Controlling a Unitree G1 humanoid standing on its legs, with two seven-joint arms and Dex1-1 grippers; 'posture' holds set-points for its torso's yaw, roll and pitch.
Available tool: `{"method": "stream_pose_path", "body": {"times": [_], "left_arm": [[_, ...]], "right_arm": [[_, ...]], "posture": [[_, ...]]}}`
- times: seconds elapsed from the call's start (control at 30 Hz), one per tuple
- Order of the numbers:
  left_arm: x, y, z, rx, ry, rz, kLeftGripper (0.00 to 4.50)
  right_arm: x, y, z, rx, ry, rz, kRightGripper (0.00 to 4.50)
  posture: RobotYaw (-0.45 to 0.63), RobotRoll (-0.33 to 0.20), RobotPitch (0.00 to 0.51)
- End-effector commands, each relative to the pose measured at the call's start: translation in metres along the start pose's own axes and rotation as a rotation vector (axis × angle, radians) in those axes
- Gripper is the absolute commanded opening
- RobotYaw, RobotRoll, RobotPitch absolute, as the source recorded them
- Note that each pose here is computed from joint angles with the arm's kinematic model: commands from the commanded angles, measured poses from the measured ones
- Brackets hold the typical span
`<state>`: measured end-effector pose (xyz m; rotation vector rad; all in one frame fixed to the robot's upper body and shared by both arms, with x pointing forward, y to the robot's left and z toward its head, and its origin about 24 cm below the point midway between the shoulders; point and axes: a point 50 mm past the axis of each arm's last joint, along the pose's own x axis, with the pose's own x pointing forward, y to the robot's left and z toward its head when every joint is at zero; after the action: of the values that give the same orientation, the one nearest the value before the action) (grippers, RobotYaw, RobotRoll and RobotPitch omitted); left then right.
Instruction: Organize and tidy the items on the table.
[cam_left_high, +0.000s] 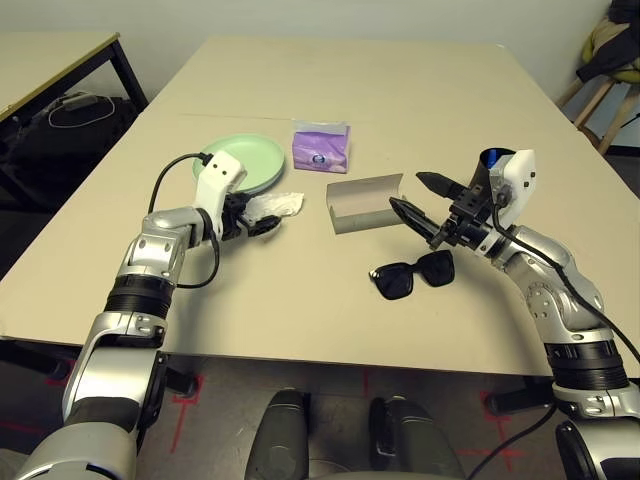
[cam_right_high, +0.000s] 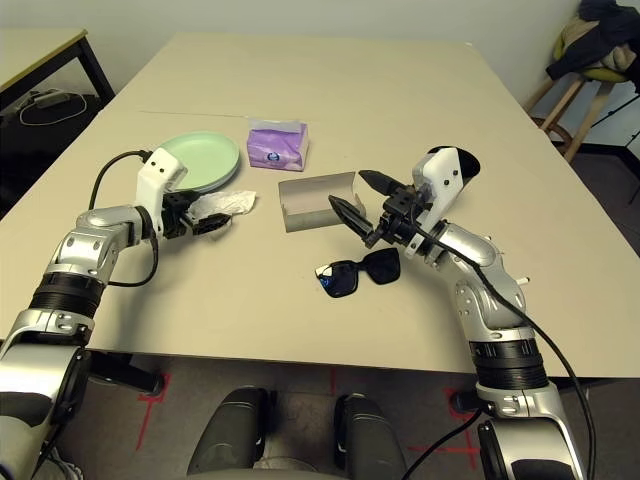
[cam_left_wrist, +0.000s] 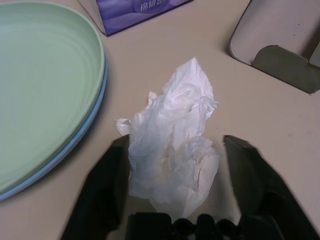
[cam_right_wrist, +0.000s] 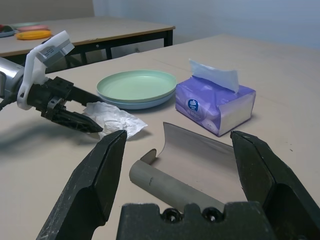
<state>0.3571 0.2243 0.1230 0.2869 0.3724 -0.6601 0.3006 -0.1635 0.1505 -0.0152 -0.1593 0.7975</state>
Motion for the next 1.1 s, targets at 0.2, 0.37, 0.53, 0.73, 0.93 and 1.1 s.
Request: {"method": "stream_pose_path", "body": {"times": [0.2,0.37,0.53,0.73,0.93,1.1], "left_arm": [[-0.002,-0.003,0.000,-0.047,0.038,-0.040,0.37],[-0.011,-0.006,0.004,-0.075,0.034,-0.062,0.02],[-0.021,-0.002,0.015,-0.152,-0.025,-0.051,0.02],[-0.020,0.033,0.050,-0.303,-0.308,0.256,0.02],[-0.008,0.050,0.057,-0.287,-0.344,0.451,0.02],[0.000,0.056,0.057,-0.296,-0.332,0.547,0.02]], "right_arm": [[0.001,0.003,0.006,-0.009,-0.019,0.003,4.50],[0.003,0.004,0.007,0.002,-0.033,0.007,4.50],[0.004,0.002,0.007,0.003,-0.036,0.007,4.50],[0.005,0.001,0.007,0.005,-0.037,0.011,4.50],[0.006,0.001,0.006,-0.004,-0.043,0.001,4.50],[0.007,-0.002,0.007,-0.012,-0.046,-0.075,4.50]], "posture": [[0.19,0.000,0.046],[0.19,0.000,0.044],[0.21,0.000,0.040],[0.21,0.000,0.038],[0.20,0.000,0.038],[0.19,0.000,0.040]]}}
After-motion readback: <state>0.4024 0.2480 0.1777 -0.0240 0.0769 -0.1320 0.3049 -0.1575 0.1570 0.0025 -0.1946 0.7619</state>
